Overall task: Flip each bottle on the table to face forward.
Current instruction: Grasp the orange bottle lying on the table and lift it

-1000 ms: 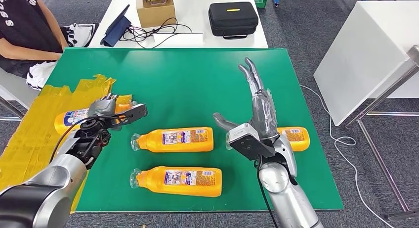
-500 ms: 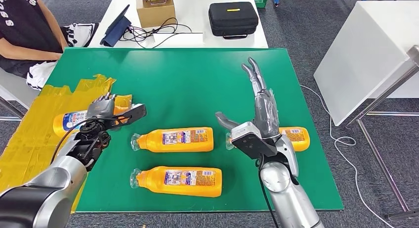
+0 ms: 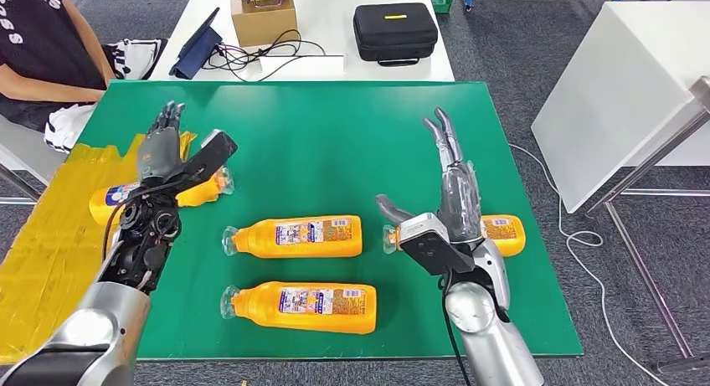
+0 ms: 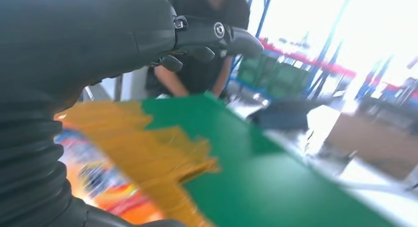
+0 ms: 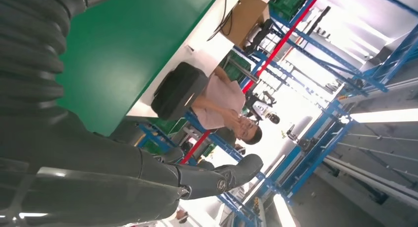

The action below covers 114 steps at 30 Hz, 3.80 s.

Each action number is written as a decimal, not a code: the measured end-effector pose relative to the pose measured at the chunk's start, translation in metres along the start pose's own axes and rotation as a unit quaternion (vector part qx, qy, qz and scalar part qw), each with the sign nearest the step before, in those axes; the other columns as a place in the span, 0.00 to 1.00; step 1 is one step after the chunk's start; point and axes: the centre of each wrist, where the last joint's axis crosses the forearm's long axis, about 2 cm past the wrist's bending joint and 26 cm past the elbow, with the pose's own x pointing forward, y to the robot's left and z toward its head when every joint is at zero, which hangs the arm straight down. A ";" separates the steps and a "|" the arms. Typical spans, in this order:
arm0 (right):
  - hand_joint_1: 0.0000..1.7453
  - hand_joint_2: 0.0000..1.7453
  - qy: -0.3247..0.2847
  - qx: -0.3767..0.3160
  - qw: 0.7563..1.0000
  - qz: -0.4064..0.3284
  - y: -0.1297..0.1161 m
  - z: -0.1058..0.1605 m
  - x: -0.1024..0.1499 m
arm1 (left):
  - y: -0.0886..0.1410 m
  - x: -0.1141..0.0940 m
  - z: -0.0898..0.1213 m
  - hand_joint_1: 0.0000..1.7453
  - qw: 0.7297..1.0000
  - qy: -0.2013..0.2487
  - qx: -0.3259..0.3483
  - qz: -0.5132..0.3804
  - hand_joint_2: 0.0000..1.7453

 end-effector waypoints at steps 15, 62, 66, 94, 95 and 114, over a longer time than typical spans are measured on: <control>0.00 1.00 0.032 -0.011 0.992 0.118 -0.022 0.002 -0.007 | 0.021 0.049 0.030 0.00 0.953 -0.177 -0.019 0.244 1.00; 0.00 1.00 0.221 0.342 0.877 0.256 -0.096 0.029 -0.123 | -0.010 0.046 0.094 0.00 0.861 -0.266 -0.078 0.427 1.00; 0.00 1.00 0.226 0.356 0.873 0.246 -0.103 0.050 -0.127 | -0.011 0.046 0.091 0.00 0.862 -0.264 -0.080 0.426 1.00; 0.00 1.00 0.283 0.317 0.851 0.307 -0.130 0.094 -0.130 | -0.024 0.043 0.085 0.00 0.872 -0.245 -0.101 0.413 1.00; 0.00 1.00 0.282 0.311 0.852 0.312 -0.130 0.092 -0.130 | -0.024 0.043 0.085 0.00 0.872 -0.245 -0.102 0.413 1.00; 0.00 1.00 0.263 0.290 0.858 0.332 -0.117 0.053 -0.132 | -0.028 0.041 0.087 0.00 0.872 -0.238 -0.108 0.414 1.00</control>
